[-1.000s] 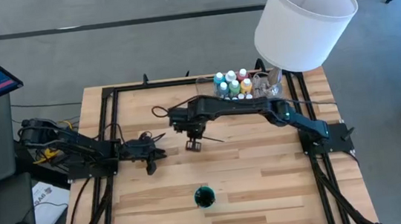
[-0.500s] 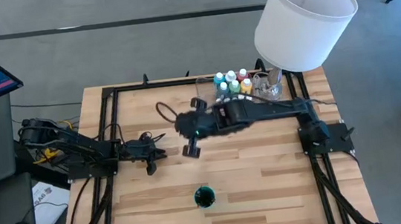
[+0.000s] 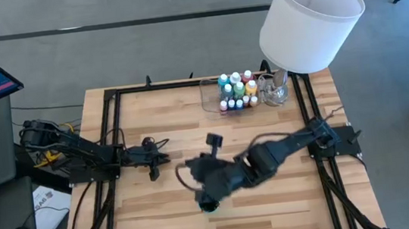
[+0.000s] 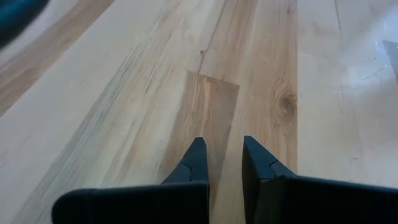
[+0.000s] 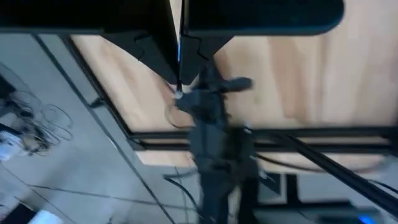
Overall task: Pick & Place Paint Supplies
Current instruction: Put the silver paintbrush into the green cup
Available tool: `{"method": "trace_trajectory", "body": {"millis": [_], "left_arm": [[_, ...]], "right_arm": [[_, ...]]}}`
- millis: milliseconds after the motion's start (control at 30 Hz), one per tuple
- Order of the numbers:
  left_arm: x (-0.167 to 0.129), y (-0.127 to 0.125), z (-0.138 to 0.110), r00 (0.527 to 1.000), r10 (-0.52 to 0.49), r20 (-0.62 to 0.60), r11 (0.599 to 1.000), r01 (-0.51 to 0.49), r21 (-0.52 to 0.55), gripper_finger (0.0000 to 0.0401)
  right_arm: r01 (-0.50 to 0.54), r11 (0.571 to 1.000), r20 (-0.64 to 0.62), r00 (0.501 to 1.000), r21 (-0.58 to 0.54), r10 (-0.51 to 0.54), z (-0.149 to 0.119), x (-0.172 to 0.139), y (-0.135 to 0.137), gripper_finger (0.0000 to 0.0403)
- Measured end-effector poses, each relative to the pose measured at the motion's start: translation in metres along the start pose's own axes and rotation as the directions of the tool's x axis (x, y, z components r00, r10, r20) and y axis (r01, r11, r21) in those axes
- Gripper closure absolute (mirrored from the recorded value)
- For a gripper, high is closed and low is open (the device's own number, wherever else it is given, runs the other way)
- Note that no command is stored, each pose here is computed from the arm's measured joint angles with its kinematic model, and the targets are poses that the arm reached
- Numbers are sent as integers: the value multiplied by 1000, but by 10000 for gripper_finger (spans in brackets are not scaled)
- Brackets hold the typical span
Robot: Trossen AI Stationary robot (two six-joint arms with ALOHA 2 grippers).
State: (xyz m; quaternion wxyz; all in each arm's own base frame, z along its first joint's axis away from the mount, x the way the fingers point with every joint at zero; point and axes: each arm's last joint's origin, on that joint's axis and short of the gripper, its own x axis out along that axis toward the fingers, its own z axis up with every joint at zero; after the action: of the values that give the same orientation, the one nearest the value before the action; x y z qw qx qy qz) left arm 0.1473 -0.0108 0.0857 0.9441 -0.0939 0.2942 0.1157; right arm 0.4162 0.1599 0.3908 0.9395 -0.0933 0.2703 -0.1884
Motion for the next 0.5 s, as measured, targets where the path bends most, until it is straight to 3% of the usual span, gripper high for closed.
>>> {"method": "trace_trajectory", "body": {"millis": [167, 500], "left_arm": [[0, -2, 3, 999, -17, 34, 1000, 17, -7, 401], [-1, -7, 4, 998, -46, 53, 999, 47, -13, 401]], "right_arm": [[3, 999, 52, 999, 46, -5, -5, -19, 28, 403], [58, 987, 114, 991, 149, -75, -46, -24, 82, 403]]}}
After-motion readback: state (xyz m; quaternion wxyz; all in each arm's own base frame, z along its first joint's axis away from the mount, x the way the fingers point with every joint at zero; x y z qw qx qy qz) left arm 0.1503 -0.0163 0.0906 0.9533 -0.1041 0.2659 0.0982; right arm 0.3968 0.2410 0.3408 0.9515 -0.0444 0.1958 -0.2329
